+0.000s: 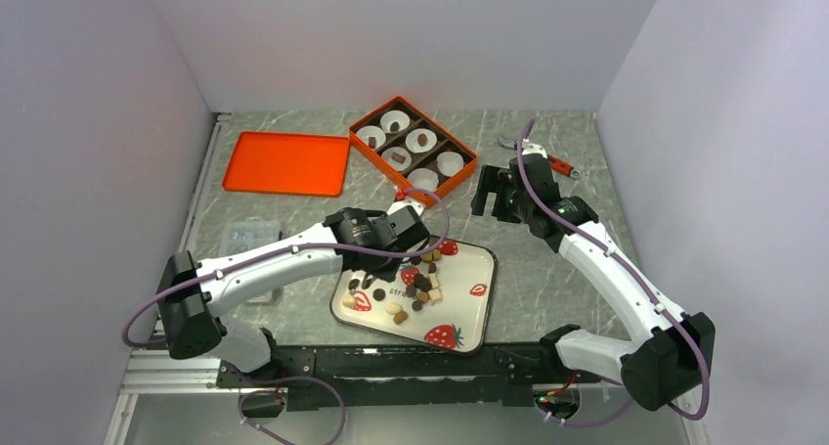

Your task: Pack the chocolate

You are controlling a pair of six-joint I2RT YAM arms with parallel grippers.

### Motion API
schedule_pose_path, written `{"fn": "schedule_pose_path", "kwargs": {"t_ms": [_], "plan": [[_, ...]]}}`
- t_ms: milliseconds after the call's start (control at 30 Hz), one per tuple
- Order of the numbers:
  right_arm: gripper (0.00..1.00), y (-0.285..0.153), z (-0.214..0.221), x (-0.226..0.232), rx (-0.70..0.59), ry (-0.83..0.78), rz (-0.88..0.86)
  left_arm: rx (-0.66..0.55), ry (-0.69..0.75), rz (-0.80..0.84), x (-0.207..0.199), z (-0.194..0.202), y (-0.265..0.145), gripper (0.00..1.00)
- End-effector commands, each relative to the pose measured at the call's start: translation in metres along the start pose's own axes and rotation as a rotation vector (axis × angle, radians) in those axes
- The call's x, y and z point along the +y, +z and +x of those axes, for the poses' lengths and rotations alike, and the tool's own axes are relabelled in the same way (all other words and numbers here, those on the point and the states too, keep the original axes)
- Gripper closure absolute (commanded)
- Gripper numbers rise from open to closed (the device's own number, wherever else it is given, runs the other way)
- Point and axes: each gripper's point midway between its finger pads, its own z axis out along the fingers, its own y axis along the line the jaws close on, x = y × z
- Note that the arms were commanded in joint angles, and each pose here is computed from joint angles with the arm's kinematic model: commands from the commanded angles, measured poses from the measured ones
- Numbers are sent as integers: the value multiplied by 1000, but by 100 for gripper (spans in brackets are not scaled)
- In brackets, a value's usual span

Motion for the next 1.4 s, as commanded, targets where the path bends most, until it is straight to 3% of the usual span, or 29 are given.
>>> {"fn": "schedule_pose_path", "kwargs": {"t_ms": [0,267,567,1000,1367], "plan": [[0,-9,-15,3,-59,7,-17,-96,-21,16,5,-22,-23,64],[0,-12,-18,3,-67,8,-14,-163,-12,20,7,-49,-37,63],[0,-20,-24,4,-85,23,-18,-263,2,31,10,-108,-36,63],[0,-35,-31,-2,-132,49,2,-354,29,52,9,-194,12,63],[0,-34,-28,-2,-118,43,-1,-346,28,103,3,-229,62,63]]}}
